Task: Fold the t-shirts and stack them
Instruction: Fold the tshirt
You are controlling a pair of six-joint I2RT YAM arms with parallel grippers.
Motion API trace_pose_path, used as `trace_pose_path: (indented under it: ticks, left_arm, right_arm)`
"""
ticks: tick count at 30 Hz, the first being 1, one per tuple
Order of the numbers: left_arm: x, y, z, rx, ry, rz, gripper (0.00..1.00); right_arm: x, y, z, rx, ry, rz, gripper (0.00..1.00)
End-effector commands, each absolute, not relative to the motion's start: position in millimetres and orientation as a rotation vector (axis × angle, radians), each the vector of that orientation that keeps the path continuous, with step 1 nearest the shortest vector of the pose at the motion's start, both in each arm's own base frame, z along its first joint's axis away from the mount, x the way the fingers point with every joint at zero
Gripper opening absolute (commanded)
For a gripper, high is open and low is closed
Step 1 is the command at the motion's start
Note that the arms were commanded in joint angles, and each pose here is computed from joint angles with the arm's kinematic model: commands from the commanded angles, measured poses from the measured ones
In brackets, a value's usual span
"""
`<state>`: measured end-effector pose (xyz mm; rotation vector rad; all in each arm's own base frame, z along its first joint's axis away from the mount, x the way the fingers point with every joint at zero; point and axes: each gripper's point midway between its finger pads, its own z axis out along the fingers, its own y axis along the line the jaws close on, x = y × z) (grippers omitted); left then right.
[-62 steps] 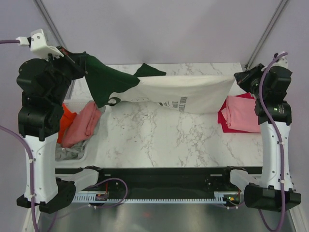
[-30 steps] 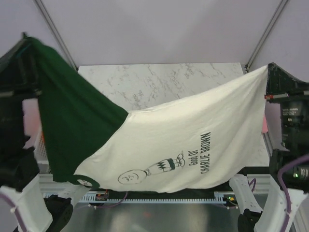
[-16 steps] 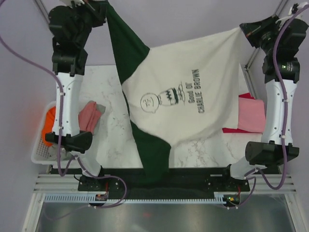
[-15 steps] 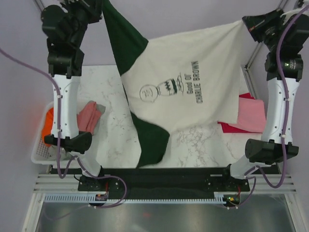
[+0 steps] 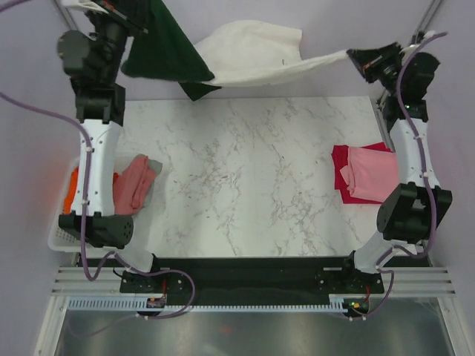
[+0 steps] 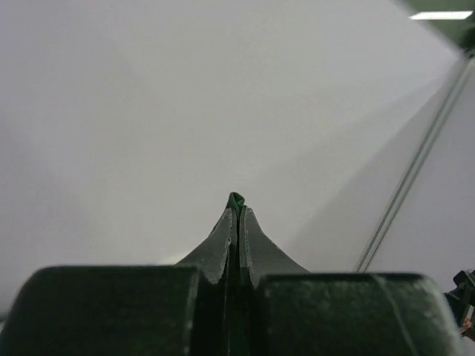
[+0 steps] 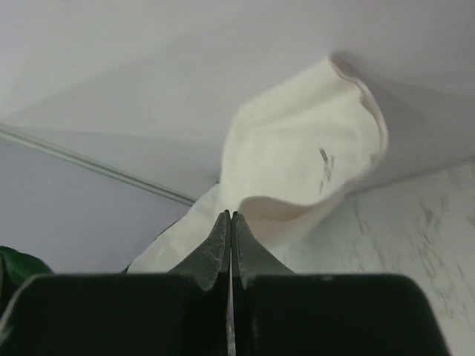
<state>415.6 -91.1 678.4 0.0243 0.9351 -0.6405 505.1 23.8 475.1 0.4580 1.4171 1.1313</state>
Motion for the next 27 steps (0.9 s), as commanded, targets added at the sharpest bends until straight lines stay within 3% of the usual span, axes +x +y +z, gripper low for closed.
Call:
trace_pose_path:
  ticks: [1,3,4,7,14,19,27]
  left_arm:
    - [496.5,-103.4,531.9,-0.029,1.274,-0.684,0.02]
    - [483.4,-94.4,517.5,-0.083,1.271,-0.662,0.02]
    - [488.0,-91.6,470.5,-0.131,1.356,-0.654,0.02]
    - [467.2,-81.1,421.8,-0.223,1.419,-0.632,0.02]
    - [392.2,-70.1,376.4,-0.277,1.459,-0.611,0.02]
    - [336.6,-71.7,366.3,-0.257,1.445,-0.642,0.02]
    - [271.0,-78.5,339.3,-0.196,1.514,-0.669,0.02]
  right_arm:
    - [511.5,34.7,421.1,0.425,1.470,1.189,0.00]
    - [511.2,34.5,361.3,0.496,1.532,1.183,0.00]
    - [507.8,35.3,322.7,0.551,1.592,1.179,0.00]
    - [500.4,34.5,276.0,0.588,1.666,1.141,0.00]
    - [450.5,27.9,161.6,0.727,1.913,0.959,0.00]
    - [393.5,11.9,129.4,0.808,1.972,0.813,0.00]
    - [318.2,17.1,134.4,0.748,1.969,0.702,0.00]
